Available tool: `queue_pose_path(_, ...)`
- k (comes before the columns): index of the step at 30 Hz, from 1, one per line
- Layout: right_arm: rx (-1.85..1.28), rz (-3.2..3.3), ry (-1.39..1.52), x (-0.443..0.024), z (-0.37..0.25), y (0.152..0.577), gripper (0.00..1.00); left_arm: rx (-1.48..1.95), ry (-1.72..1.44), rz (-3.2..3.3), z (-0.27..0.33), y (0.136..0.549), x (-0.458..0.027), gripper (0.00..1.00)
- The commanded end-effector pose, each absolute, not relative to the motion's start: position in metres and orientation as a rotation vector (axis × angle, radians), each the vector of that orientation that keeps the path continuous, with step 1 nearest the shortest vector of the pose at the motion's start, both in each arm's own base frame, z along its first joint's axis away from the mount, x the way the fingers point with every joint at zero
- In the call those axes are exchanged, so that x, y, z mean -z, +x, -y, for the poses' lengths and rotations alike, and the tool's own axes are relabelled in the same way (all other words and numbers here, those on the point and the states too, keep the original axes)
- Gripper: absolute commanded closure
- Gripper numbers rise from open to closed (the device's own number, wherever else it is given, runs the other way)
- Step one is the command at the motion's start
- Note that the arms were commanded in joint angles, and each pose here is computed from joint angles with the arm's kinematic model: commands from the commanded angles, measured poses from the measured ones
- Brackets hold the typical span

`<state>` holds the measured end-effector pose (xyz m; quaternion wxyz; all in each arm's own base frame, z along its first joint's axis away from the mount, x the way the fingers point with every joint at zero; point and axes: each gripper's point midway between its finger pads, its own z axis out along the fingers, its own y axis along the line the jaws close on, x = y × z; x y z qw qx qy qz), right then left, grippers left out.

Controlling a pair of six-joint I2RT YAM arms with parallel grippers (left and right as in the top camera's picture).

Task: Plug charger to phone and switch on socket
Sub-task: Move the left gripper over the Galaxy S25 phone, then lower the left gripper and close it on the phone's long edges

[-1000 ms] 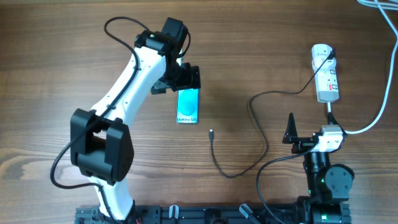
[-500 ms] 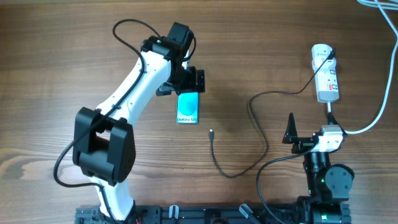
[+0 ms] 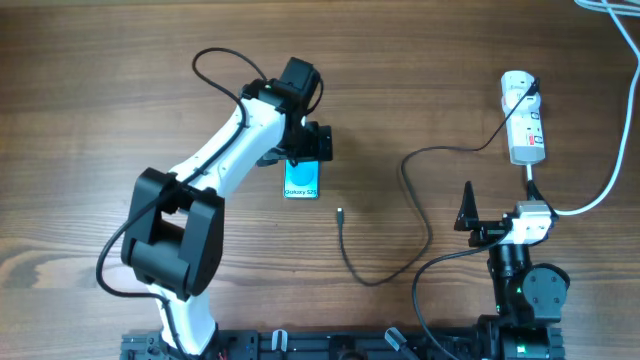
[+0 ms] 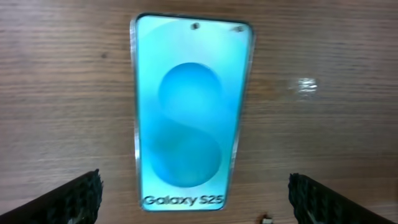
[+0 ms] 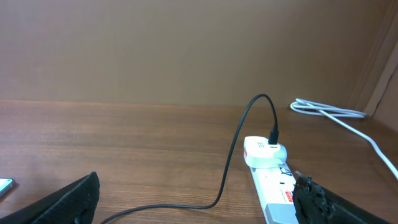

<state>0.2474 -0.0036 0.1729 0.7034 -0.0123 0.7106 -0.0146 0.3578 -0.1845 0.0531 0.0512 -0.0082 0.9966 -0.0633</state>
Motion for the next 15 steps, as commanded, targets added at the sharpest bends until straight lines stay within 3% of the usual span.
queue_pose_path(1, 0.018, -1.578, -0.02, -0.173, 0.003, 0.247, 0.0, 0.112, -0.112, -3.018, 0.181, 0.36, -0.045, 0.0)
queue_pose_path(15, 0.018, -1.578, -0.02, -0.173, 0.003, 0.247, 0.0, -0.004, -0.199, -3.139, 0.17, 0.341, -0.018, 0.0)
